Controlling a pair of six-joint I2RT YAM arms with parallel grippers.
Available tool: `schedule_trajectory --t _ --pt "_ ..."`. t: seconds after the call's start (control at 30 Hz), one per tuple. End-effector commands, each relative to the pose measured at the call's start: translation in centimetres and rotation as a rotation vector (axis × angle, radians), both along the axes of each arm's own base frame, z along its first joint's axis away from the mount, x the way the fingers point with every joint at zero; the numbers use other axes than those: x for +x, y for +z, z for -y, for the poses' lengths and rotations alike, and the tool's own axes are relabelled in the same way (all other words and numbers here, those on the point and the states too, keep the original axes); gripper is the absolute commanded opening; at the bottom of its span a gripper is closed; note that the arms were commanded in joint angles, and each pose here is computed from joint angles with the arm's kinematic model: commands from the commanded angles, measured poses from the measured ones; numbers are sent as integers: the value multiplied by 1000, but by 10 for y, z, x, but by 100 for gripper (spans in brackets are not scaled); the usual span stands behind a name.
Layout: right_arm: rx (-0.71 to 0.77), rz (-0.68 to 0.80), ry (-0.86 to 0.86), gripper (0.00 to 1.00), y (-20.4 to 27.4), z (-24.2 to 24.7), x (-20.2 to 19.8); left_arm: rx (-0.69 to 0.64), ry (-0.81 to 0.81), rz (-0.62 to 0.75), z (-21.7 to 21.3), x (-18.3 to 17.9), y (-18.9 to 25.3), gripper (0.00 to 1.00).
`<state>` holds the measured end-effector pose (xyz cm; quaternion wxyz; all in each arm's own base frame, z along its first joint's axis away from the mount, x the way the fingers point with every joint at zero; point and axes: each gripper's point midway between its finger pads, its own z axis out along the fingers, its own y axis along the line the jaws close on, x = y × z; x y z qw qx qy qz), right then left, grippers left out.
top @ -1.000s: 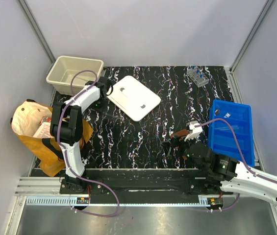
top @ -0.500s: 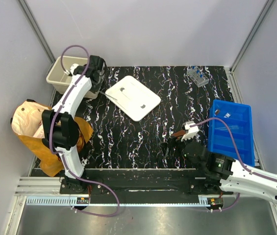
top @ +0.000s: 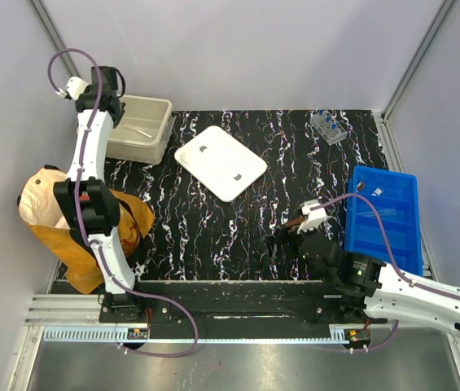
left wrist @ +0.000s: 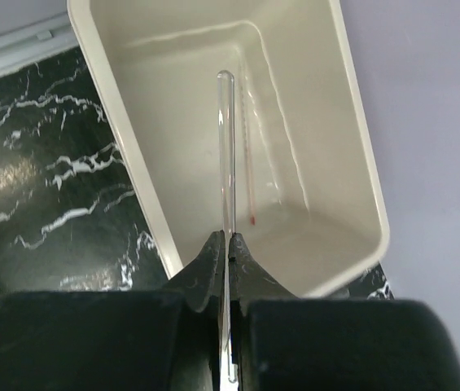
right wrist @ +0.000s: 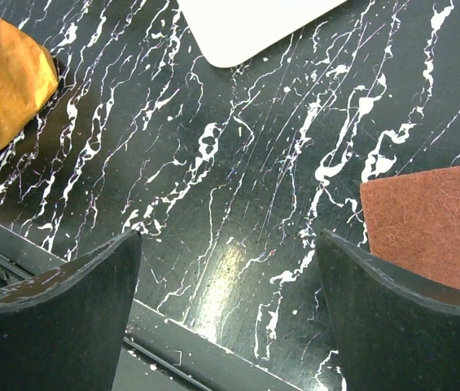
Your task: Organize the chemistry lab equipment
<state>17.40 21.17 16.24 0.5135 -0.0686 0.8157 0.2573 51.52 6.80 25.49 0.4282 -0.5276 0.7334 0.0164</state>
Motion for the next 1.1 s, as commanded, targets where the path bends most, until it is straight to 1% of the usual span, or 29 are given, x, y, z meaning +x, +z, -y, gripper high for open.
schedule_trajectory --t 0.0,0.17,0.33,0.47,0.73,0.87,0.93,1.07 --pt "36 51 -42 93 25 -2 10 23 -51 87 -30 37 10 0" --pt "12 67 -59 93 27 -4 16 54 -101 120 -40 65 3 0" --pt "-16 63 -54 94 23 -13 19 38 -153 136 -39 87 -19 0" --pt "-30 62 -48 94 20 -18 21 19 -167 130 -37 98 -39 0" --pt "-50 88 -55 96 22 -18 26 -14 -165 94 -34 105 -76 0" --pt "-59 93 -56 96 20 -18 26 16 -172 99 -37 102 -67 0" --pt "-63 95 -50 96 20 -19 26 31 -185 112 -36 99 -54 0" --pt "-66 93 -43 97 20 -22 27 52 -239 155 -29 88 -18 6"
